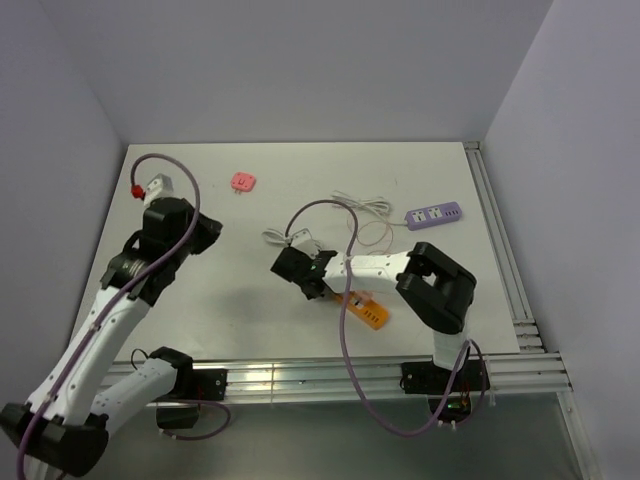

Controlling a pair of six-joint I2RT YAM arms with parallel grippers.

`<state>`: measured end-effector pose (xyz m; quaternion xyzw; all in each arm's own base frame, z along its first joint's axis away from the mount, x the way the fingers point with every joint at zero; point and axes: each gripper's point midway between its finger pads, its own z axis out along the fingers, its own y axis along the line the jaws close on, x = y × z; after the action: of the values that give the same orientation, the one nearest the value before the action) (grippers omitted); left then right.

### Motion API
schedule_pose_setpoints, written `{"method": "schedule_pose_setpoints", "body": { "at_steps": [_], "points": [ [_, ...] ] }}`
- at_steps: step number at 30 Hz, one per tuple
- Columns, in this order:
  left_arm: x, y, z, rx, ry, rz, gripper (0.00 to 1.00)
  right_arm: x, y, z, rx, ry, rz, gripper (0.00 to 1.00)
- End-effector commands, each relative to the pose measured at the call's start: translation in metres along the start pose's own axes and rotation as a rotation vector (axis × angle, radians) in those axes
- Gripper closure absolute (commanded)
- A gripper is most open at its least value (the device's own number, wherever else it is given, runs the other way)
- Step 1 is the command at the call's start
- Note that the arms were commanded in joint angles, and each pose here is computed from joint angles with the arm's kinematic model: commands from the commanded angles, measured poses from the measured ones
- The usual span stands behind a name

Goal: Insert the plug

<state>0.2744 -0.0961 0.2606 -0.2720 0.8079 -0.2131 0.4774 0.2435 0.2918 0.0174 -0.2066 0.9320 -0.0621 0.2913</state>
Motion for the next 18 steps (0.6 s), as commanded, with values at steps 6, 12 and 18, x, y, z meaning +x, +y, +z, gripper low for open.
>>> {"method": "schedule_pose_setpoints", "body": {
  "at_steps": [6, 12, 18],
  "points": [
    [-0.003, -0.039, 0.057, 0.111, 0.168, -0.084, 0.78, 0.053, -0.076, 0.005, 0.101, 0.101, 0.180, 0.56],
    [-0.022, -0.015, 0.123, 0.004, 0.159, -0.101, 0.61, 0.065, -0.103, 0.008, 0.108, 0.101, 0.289, 0.55],
    [-0.047, -0.009, 0.181, -0.072, 0.121, -0.052, 0.42, 0.052, -0.104, 0.001, 0.028, 0.046, 0.328, 0.53]
  ]
}}
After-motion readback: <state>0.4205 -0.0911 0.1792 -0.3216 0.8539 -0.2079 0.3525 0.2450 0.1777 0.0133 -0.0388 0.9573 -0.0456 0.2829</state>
